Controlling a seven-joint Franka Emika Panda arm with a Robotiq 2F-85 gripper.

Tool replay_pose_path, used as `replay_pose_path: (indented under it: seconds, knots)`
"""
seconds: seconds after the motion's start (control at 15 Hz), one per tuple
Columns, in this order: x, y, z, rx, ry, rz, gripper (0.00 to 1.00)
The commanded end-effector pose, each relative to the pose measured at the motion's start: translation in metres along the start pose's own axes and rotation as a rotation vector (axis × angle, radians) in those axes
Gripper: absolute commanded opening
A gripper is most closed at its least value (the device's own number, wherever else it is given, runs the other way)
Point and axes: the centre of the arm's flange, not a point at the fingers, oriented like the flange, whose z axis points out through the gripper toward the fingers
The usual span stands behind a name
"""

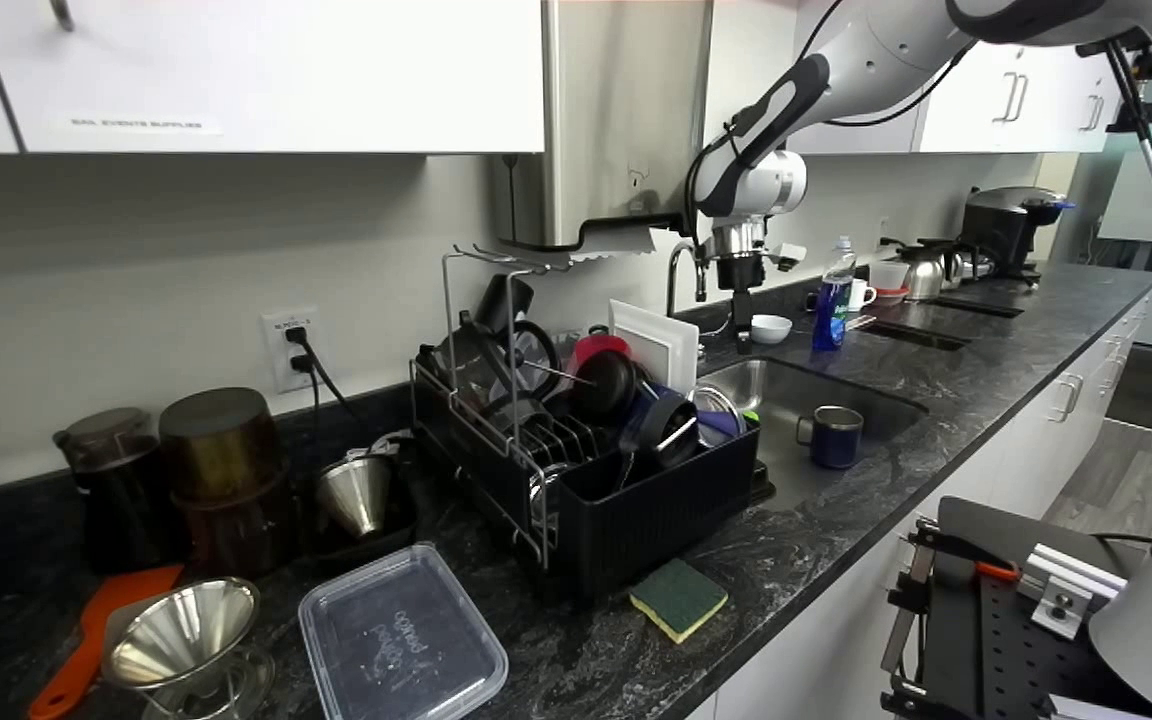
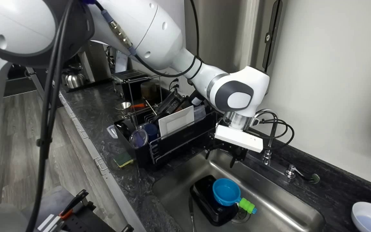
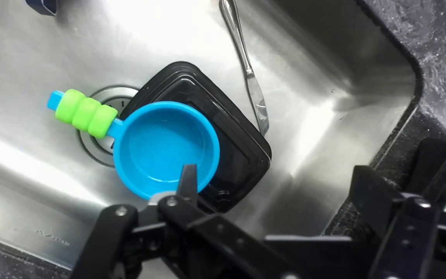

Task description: Put the blue pan on the the dish dryer

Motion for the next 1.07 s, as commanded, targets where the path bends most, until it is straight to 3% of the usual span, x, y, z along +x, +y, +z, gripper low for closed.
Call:
replay_pose_path:
  seconds: [0.0, 0.53, 0.67, 0.73, 1.0]
  knots:
    - [-0.020, 0.004, 0.004, -0.044, 0.008, -0.027, 1.00]
    - [-0.091, 0.062, -0.008, -0.008, 0.016, -0.140, 1.00]
    - [-0.106, 0.080, -0.006, 0.009, 0.021, -0.122, 1.00]
    - [-0.106, 0.066, -0.006, -0.022, 0.016, -0.108, 1.00]
    - [-0.109, 0.074, -0.003, -0.012, 0.018, -0.108, 1.00]
